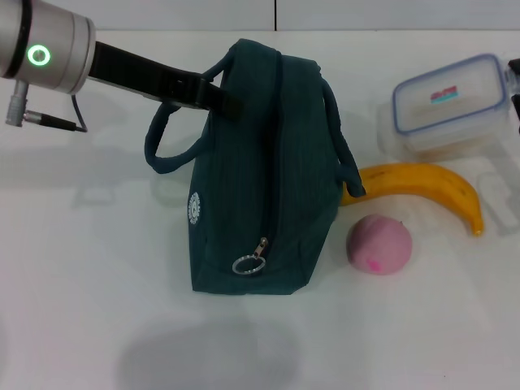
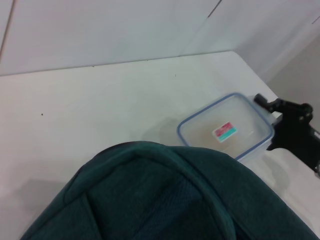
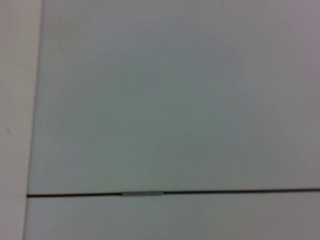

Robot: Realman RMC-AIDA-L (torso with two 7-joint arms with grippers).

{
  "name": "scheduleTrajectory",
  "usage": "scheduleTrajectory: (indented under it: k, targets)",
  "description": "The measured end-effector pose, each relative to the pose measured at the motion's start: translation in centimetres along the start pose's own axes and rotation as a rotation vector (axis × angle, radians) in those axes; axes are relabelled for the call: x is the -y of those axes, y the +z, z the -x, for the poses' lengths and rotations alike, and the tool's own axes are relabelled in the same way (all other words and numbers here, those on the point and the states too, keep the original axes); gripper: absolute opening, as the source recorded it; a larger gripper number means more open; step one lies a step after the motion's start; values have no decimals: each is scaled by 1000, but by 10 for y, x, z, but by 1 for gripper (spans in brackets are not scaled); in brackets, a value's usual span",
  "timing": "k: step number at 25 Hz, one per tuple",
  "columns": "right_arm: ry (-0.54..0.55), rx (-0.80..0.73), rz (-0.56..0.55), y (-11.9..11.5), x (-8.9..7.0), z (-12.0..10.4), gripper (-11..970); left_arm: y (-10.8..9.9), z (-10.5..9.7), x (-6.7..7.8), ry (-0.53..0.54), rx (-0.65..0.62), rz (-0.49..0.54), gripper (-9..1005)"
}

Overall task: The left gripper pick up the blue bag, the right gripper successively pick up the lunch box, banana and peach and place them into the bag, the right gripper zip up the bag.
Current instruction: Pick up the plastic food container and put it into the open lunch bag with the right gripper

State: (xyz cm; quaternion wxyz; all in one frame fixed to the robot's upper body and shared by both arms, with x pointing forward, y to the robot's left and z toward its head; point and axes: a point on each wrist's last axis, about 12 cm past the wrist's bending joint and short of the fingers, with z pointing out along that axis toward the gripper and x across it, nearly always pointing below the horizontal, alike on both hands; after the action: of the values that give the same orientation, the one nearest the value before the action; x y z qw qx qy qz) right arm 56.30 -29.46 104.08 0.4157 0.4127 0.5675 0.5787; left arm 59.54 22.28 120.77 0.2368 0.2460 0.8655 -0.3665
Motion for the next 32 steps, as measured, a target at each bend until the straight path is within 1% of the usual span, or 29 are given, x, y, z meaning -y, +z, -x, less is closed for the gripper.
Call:
scheduleTrajectory:
  k: [1,5,10,13,15,20,24,26,29,32]
  targets:
    - [17,5,39,-2,-4,1,96,0,0,0,3,1,0,49]
    - [38,4,98,-2,-11,2,96,0,1,-1,7,11,7,49]
    - [39,-6,224,4,-31,3,97,1,3,-1,15,17,11,49]
    - [34,-49,315,15,-47,-3,99,2,5,0,18,20,10,49]
    - [29,-83,357,23,-56,-9,101,3,6,0,19,26,13,49]
    - [10,-198,454,48,-81,-30,105,4,13,3,29,37,14,49]
    - [-10,-304,492,64,-96,-49,109,6,18,6,38,39,8,49]
    - [-11,-352,496,70,-100,-59,111,7,20,6,41,41,9,49]
    - [-16,-402,486,75,-101,-71,114,12,22,5,34,49,10,49]
    - [-30,-439,461,74,-97,-77,117,14,24,4,31,53,11,49]
